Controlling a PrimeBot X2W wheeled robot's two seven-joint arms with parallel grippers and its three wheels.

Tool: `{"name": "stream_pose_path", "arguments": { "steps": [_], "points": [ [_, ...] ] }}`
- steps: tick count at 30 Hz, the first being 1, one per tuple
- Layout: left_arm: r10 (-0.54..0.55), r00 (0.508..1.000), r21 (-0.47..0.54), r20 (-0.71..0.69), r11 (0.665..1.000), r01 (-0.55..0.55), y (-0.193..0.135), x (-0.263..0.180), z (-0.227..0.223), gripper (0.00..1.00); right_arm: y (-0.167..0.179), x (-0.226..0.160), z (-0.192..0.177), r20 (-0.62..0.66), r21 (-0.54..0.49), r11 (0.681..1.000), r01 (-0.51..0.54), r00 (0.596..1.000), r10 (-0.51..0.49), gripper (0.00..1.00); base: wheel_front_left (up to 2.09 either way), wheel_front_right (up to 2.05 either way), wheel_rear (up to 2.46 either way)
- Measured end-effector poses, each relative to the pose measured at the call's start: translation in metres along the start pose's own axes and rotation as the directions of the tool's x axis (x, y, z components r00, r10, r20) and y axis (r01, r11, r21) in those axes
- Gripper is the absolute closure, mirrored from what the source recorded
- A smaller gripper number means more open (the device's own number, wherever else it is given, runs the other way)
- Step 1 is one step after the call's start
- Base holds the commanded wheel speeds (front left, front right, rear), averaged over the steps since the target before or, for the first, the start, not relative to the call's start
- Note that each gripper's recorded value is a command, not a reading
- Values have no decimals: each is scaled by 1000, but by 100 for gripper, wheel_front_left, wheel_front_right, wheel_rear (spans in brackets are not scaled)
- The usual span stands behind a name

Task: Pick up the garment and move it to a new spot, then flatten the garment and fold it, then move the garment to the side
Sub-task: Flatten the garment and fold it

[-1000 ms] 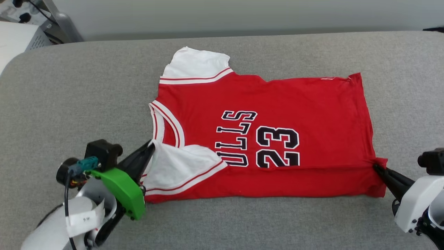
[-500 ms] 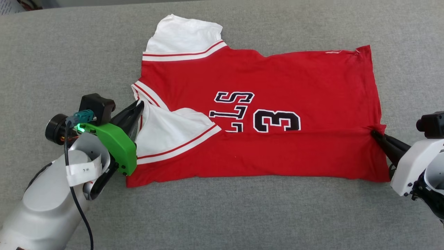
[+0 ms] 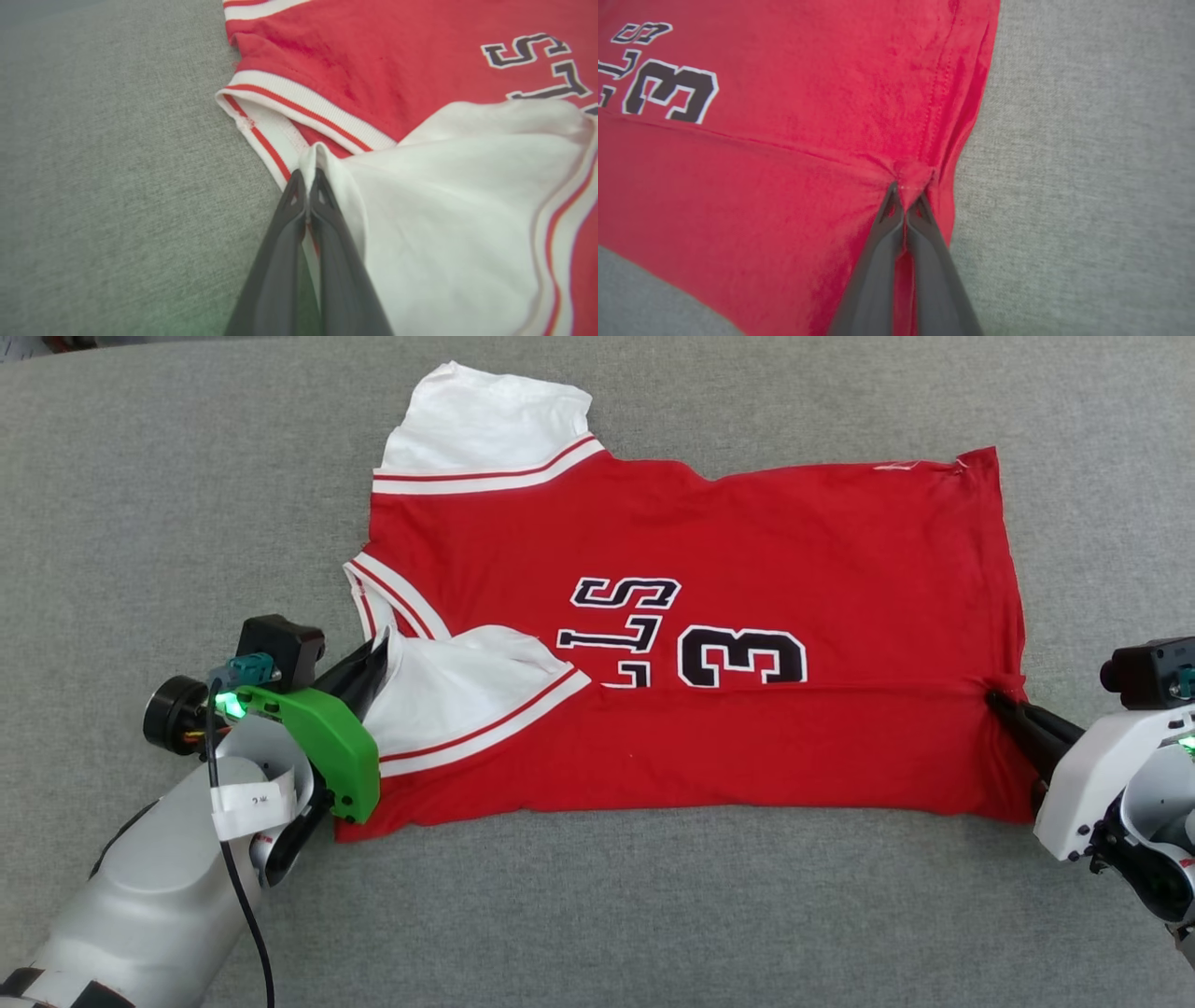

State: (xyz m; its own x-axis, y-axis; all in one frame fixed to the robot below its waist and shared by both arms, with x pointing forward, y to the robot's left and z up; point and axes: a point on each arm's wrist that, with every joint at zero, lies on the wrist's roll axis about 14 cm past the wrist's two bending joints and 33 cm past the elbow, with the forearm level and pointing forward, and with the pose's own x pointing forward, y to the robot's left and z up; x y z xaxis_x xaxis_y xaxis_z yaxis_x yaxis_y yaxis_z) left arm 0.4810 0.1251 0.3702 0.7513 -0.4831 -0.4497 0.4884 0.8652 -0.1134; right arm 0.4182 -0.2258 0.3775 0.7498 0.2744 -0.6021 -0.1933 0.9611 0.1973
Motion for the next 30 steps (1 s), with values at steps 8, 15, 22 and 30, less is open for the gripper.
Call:
{"name": "stream_pose_path", "arguments": {
  "steps": [8, 15, 22, 30],
  "points": [
    [30, 996, 62, 87, 997, -35, 9, -21, 34, 0, 9, -15, 32, 140, -39, 999, -17, 990, 22, 0, 0, 0, 0],
    [36, 992, 106, 117, 993, -49, 15, -44, 82, 0, 18, -33, 40, 188, -55, 998, -31, 981, 41, 0, 0, 0, 0],
    [36, 993, 65, -111, 997, -29, 14, -64, 80, 0, 26, -42, 50, 224, -69, 997, -40, 973, 54, 0, 0, 0, 0],
    [-50, 919, 16, -391, 998, 62, -14, -74, 43, 0, 31, -45, 44, 207, -51, 998, -48, 977, 58, 0, 0, 0, 0]
  ]
}}
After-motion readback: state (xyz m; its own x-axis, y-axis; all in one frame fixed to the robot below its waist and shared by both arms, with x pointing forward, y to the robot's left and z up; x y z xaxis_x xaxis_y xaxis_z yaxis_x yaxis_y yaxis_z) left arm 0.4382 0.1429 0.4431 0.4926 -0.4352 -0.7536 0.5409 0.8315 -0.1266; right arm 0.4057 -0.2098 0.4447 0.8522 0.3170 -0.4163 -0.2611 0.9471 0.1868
